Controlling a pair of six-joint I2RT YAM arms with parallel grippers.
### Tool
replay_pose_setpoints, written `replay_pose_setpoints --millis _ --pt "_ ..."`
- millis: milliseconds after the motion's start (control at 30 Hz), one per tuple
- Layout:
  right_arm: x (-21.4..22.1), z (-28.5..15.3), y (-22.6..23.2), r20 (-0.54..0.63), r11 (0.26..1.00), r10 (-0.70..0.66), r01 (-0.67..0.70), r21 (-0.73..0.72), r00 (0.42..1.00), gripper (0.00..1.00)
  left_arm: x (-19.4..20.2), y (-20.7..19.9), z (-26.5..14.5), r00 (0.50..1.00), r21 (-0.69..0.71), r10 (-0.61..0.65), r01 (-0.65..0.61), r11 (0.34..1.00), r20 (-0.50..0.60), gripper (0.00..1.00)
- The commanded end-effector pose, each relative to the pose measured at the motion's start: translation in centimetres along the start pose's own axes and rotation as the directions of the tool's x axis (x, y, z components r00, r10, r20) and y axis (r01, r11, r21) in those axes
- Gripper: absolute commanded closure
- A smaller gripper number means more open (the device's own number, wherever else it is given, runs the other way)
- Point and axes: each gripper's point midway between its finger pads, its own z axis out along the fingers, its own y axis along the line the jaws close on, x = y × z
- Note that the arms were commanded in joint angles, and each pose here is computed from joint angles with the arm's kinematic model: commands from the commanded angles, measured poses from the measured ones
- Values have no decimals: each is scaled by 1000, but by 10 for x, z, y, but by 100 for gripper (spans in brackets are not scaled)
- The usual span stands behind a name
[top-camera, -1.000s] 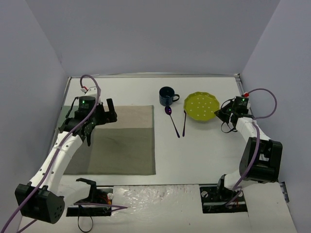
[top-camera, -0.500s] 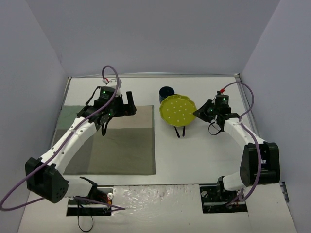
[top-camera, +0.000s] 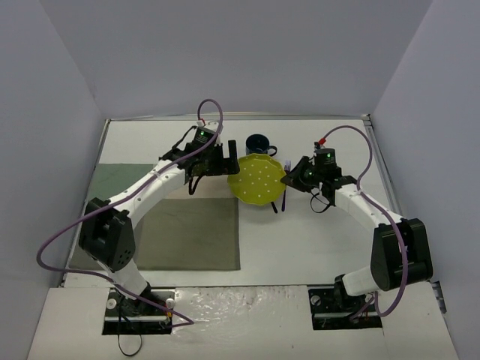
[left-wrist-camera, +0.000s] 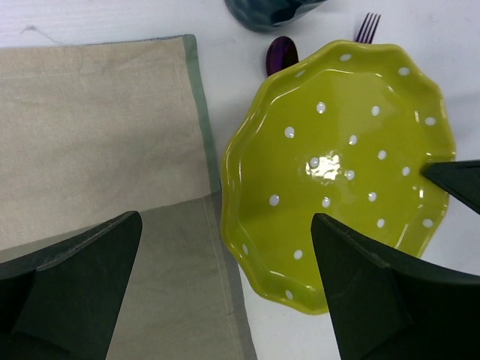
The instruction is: Set the dinner table for one person
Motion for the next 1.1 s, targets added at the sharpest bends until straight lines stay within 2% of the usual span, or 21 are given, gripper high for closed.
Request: replay_pose_setpoints --millis 0,400,567,700,1067 --pt "-39 -23 78 132 966 -20 53 -255 991 100 -16 -20 1 999 57 -11 9 998 30 8" --pt "-36 -22 85 121 957 -16 50 -287 993 100 -4 -13 12 1000 49 17 -17 999 2 21" --pt "-35 -23 87 117 952 -10 45 -302 993 100 -3 -13 12 1000 53 26 -26 998 5 39" --pt "-34 -23 88 114 951 -10 45 -305 993 100 -3 -14 11 1000 64 27 -28 998 11 48" --pt "-29 -21 92 103 947 -15 47 -318 995 100 -7 -5 13 995 45 91 -93 995 46 49"
